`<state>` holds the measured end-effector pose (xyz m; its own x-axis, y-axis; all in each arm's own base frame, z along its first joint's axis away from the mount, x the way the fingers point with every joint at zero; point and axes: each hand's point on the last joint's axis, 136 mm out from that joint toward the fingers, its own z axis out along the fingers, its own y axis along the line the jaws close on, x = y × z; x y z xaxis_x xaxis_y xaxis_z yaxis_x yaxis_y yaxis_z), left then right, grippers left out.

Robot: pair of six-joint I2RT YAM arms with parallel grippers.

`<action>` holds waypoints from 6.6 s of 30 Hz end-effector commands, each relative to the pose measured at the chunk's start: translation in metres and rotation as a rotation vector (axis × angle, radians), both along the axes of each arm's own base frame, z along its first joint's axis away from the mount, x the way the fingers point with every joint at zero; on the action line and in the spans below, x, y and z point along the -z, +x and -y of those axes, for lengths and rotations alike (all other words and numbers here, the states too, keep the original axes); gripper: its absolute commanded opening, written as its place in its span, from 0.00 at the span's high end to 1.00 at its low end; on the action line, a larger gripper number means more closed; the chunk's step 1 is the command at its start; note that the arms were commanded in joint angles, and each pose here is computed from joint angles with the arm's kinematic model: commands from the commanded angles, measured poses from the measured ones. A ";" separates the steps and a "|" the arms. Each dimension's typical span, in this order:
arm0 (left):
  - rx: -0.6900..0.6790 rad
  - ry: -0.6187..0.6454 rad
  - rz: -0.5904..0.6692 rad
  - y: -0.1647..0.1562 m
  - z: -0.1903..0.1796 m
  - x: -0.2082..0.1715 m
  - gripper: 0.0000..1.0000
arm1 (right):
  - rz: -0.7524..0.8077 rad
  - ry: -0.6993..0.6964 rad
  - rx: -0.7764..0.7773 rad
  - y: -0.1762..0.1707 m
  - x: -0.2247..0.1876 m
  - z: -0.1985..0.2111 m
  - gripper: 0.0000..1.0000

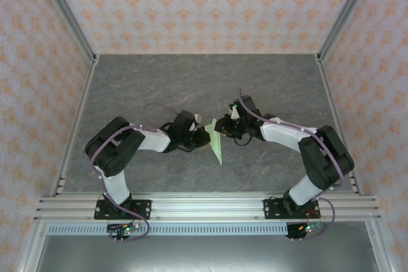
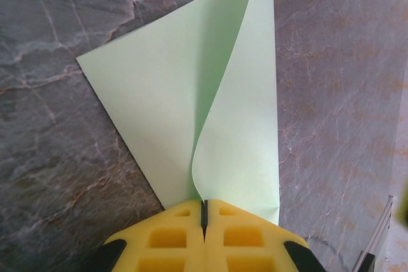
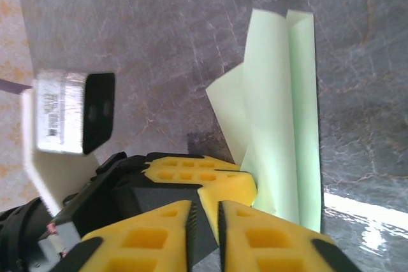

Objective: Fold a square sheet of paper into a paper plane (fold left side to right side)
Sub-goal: Fold the wing for the fifth time at the center of the table.

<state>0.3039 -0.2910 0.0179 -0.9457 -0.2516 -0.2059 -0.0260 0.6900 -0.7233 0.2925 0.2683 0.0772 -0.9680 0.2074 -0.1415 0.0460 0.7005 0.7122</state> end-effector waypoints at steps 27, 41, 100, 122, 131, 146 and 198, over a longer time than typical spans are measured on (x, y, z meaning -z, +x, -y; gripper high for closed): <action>-0.033 0.140 -0.047 -0.005 -0.020 0.029 1.00 | -0.077 -0.053 -0.022 -0.010 0.052 -0.001 0.86; -0.047 0.156 -0.061 -0.005 -0.023 0.034 1.00 | -0.108 -0.078 -0.020 -0.016 0.066 0.004 0.86; 0.076 -0.130 0.005 -0.061 0.059 -0.040 0.98 | -0.239 -0.216 0.006 -0.040 0.106 0.029 0.88; 0.071 -0.067 -0.073 -0.077 0.055 0.000 1.00 | -0.242 -0.227 0.001 -0.039 0.107 0.029 0.88; 0.069 -0.024 -0.093 -0.089 0.048 0.009 1.00 | -0.244 -0.241 0.001 -0.039 0.107 0.031 0.88; 0.110 0.023 -0.110 -0.107 0.047 0.018 1.00 | -0.251 -0.251 0.004 -0.039 0.108 0.032 0.88; 0.152 0.001 0.023 -0.063 0.068 -0.030 1.00 | -0.254 -0.243 -0.005 -0.039 0.107 0.027 0.88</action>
